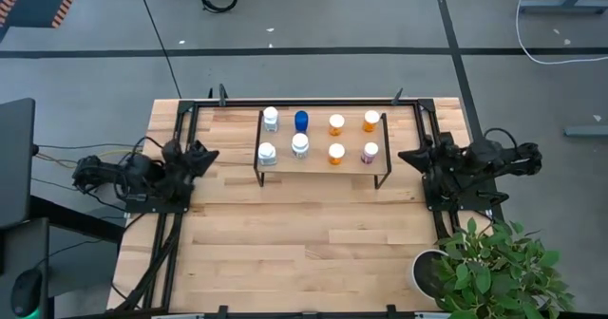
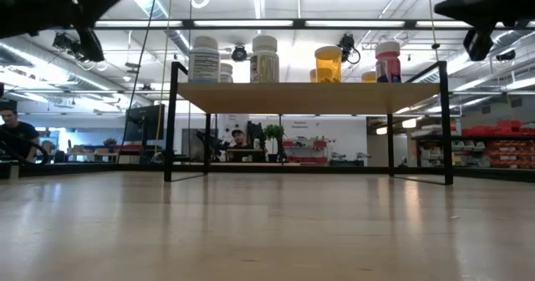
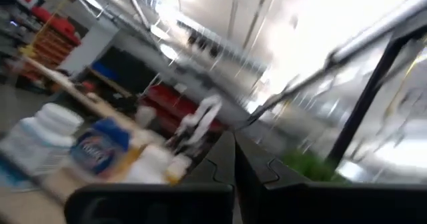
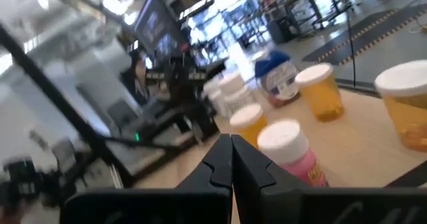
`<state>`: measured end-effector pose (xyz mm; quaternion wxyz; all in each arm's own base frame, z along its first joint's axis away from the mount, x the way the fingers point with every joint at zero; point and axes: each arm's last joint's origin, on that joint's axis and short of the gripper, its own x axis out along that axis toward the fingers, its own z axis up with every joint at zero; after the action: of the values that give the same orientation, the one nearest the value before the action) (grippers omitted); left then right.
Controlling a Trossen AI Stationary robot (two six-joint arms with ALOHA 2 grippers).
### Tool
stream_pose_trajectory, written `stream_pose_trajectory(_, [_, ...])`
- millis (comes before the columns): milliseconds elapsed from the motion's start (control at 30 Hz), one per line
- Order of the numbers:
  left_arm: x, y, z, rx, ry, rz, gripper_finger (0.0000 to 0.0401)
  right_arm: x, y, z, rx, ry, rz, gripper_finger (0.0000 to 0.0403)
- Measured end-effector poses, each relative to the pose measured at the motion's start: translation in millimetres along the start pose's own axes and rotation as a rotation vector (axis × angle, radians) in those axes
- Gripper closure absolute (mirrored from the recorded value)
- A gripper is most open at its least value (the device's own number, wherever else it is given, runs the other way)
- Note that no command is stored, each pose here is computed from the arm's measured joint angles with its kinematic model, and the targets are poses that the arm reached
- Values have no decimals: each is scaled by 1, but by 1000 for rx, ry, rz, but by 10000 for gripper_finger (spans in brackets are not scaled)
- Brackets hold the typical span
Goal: Pick and place medicine bottles onto shelf by color
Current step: Return to Home Position
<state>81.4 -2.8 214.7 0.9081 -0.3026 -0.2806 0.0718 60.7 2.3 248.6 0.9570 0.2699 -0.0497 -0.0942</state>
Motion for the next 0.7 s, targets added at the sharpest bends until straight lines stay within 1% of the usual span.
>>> stream_pose_trajectory(100, [0,4,-8,193,76,30,398,0,-2,-5,-91,61,8,399])
stream_pose_trajectory(167, [-1,6,-12,331,123,41,393,-1,-4,-10,-170,110,-7,399])
stream_pose_trajectory(200, [-1,7,-13,374,138,43,390,-1,-6,-12,-197,140,-15,399])
stream_pose_trajectory(267, [-1,9,-15,403,156,62,386,-2,-9,-17,-211,193,-26,398])
stream_pose_trajectory(367, [-2,11,-18,428,188,86,384,-2,-10,-19,-189,227,-25,396])
stream_pose_trajectory(533, [-4,15,-24,462,250,106,393,-2,-8,-19,-183,228,4,395])
stream_pose_trajectory(700, [-8,22,-34,527,372,143,391,-2,-8,-18,-182,224,2,394])
